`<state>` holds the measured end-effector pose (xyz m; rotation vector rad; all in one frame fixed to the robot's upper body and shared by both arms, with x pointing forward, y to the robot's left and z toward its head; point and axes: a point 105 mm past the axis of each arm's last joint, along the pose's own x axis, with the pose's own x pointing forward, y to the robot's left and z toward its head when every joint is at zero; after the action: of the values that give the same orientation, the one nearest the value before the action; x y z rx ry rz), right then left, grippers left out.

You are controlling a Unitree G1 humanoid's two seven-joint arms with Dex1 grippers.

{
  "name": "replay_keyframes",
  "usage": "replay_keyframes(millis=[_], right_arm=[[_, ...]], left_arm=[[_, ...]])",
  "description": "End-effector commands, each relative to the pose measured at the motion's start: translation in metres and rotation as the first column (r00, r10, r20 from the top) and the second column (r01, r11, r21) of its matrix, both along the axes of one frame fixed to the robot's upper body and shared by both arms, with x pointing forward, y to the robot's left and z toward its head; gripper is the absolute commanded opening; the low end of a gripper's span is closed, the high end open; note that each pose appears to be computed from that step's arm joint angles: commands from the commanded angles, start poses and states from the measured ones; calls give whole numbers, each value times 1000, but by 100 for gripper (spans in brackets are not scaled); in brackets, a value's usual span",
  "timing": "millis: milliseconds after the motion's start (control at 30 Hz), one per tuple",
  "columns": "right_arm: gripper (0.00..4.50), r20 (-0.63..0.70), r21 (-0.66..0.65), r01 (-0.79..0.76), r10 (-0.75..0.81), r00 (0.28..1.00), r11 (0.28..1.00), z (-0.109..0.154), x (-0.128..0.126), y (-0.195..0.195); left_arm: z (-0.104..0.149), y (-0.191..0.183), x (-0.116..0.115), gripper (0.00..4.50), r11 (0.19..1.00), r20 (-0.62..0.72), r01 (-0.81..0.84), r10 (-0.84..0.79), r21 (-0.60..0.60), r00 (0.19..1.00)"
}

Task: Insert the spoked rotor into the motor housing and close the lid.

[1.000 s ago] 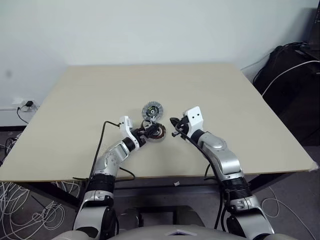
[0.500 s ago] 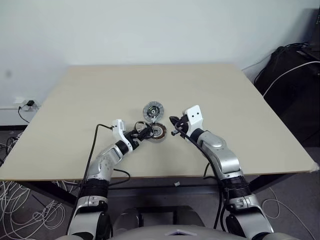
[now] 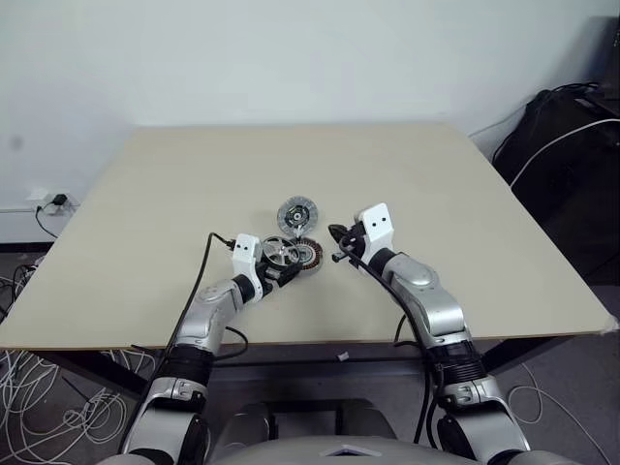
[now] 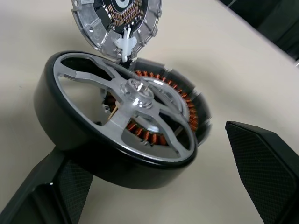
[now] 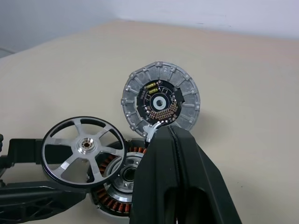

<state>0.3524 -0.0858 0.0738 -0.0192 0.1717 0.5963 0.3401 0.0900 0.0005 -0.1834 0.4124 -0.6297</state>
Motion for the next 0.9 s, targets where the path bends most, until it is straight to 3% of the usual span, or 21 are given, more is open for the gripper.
replay_keyframes(millis=[33,300,633,800,900], right_arm=[[0,50,19,-2,1,999,1000,14,4,0],[0,52,22,-7,6,999,1000,14,4,3],[0,52,24,2,-3,999,1000,13,4,1],[0,53,24,4,-5,999,1000,14,4,0],[0,54,25,2,-4,999,1000,14,4,1]], left_arm=[[7,4,10,448,992,71,8,-17,128,997],[-7,12,7,448,902,82,104,-152,419,985],[-7,31,18,448,755,179,38,-203,654,963],[-6,42,21,448,743,159,10,-157,669,975],[-5,43,18,448,800,141,2,-108,599,984]])
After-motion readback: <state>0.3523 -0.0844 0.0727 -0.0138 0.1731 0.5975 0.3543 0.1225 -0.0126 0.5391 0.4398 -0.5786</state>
